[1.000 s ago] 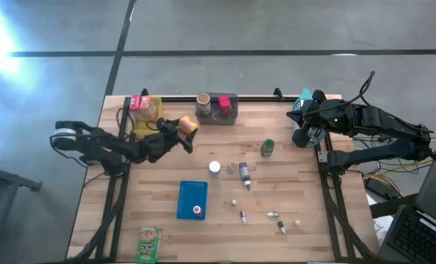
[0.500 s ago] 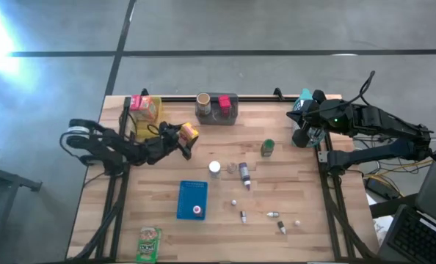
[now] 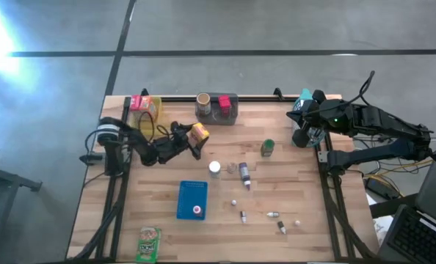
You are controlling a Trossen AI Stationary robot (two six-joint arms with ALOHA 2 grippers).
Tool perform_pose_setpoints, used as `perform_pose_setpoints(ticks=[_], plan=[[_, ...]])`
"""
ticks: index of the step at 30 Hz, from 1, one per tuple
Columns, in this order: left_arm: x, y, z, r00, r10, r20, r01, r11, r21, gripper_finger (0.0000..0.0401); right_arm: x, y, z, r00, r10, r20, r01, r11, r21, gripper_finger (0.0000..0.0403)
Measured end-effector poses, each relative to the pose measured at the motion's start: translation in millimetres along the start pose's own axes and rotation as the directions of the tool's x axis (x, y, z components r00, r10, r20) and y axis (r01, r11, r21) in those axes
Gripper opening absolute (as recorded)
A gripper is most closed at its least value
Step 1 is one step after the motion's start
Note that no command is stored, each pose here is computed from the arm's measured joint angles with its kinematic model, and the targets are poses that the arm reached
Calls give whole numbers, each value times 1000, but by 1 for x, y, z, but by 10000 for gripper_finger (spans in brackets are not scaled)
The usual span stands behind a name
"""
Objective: Pick & Place Kitchen Items
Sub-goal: Put the yellow cereal box into the yellow bin
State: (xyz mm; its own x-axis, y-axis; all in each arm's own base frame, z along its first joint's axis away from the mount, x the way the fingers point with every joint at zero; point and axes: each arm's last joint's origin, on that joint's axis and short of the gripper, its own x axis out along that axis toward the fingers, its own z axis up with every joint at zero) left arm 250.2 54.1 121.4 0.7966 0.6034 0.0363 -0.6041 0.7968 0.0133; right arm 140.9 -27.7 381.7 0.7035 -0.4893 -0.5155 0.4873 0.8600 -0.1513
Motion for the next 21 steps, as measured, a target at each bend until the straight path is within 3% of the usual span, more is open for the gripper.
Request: perform_pose_setpoints(ticks=[13, 21], plan=[[8, -2, -17, 998, 8, -55, -10, 999, -42, 372, 0, 0, 0, 1000, 0, 0, 0, 1000, 0, 8], [7, -1, -14, 999, 6, -44, -8, 999, -53, 372, 0, 0, 0, 1000, 0, 0, 0, 1000, 0, 8]])
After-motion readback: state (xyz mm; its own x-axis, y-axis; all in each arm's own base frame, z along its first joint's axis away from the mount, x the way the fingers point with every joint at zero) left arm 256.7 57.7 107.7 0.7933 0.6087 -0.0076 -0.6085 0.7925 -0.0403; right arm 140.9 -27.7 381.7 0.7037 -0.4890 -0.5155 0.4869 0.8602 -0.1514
